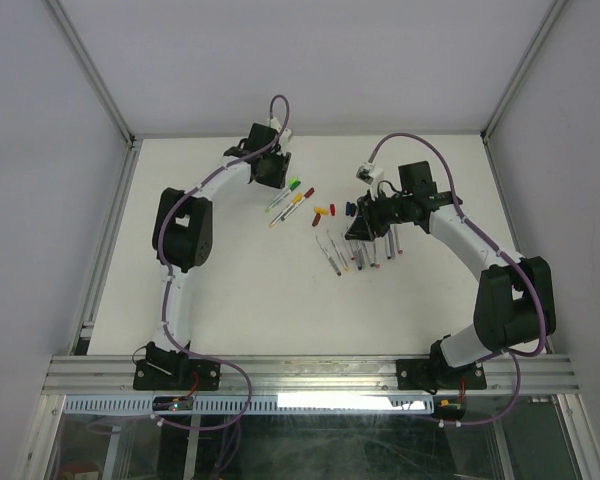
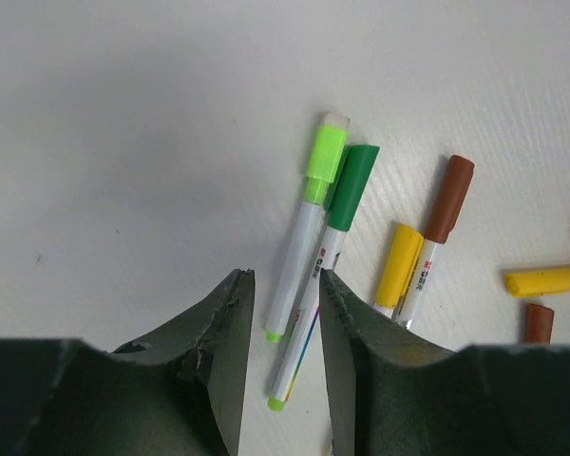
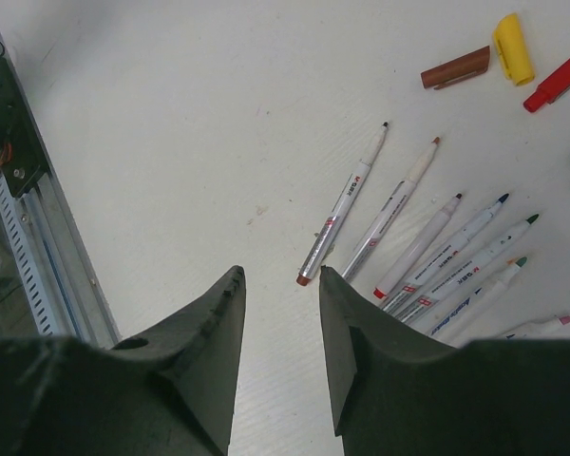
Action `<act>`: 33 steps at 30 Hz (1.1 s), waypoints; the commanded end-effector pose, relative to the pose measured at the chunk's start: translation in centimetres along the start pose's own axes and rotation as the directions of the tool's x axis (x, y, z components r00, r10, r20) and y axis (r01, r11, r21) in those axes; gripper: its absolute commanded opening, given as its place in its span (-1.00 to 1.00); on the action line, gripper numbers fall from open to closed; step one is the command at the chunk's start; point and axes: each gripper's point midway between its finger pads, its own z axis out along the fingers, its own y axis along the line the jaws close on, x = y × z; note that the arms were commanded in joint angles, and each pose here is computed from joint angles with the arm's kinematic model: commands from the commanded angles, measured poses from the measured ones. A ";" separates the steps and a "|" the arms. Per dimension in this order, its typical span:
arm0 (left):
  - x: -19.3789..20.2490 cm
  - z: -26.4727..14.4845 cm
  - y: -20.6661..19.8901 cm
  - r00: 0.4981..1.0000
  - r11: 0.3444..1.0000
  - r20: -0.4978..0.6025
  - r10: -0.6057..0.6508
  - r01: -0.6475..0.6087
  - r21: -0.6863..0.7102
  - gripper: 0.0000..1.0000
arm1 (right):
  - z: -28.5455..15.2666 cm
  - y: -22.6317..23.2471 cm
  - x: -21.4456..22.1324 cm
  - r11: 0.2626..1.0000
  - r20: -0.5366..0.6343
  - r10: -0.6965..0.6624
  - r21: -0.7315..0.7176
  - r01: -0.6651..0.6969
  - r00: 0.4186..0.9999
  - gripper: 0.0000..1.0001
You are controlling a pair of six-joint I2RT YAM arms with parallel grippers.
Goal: Open the pen caps
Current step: Pick up the pen from the center of the board.
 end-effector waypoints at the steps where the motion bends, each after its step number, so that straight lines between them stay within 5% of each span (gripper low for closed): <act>1: -3.0 -0.3 -0.8 0.997 0.997 0.053 0.054 -0.056 0.046 -0.31 | -0.7 0.5 -1.6 0.999 0.041 -0.044 -0.012 0.044 0.998 -0.21; 33: -0.8 2.5 -0.7 0.999 0.997 -0.008 0.037 -0.037 0.066 -0.43 | -0.7 0.3 -1.6 0.999 0.038 -0.036 -0.013 0.037 0.999 -0.21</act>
